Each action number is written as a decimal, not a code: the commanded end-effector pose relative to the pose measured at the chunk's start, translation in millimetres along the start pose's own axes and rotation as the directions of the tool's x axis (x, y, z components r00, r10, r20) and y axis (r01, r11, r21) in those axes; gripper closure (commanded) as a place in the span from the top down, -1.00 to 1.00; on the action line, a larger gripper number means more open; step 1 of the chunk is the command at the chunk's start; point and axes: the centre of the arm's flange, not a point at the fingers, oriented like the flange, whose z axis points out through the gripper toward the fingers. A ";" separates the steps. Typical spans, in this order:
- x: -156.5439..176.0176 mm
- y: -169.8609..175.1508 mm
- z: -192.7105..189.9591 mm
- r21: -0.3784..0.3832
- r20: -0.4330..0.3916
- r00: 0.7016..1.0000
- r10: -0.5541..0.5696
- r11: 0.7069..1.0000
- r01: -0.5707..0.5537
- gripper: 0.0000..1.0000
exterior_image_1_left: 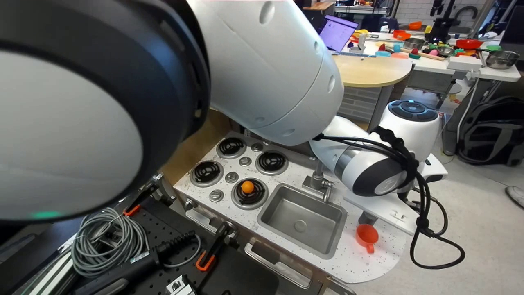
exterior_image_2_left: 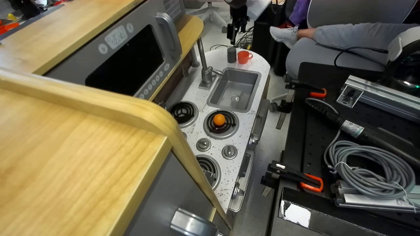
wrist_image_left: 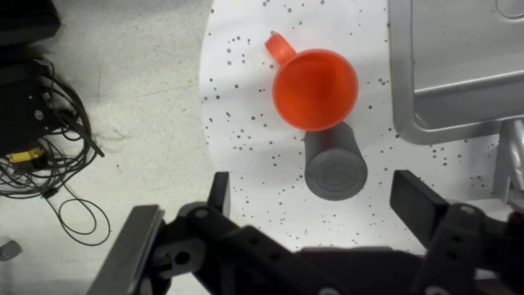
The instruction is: Put the grey cup in the orange cup
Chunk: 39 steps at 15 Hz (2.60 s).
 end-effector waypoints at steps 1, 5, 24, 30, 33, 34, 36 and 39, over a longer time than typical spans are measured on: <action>21.6 -2.5 20.5 0.000 -0.034 0.994 -0.107 0.994 0.107 1.00; 23.6 -8.1 40.1 -0.018 -0.023 0.986 -0.163 0.986 0.163 1.00; 29.4 -15.5 74.8 -0.040 -0.018 0.971 -0.240 0.970 0.239 -0.58; 8.0 0.2 38.5 -0.052 -0.008 0.978 -0.208 0.977 0.207 -0.60; -10.2 12.0 20.3 -0.048 -0.021 0.980 -0.199 0.979 0.198 -0.60; -14.1 14.3 13.9 -0.047 -0.019 0.980 -0.196 0.980 0.195 -0.60; -23.7 16.7 2.6 -0.029 -0.008 0.983 -0.183 0.983 0.183 -0.60; -34.2 17.2 -12.6 0.000 -0.004 0.986 -0.164 0.986 0.164 -0.60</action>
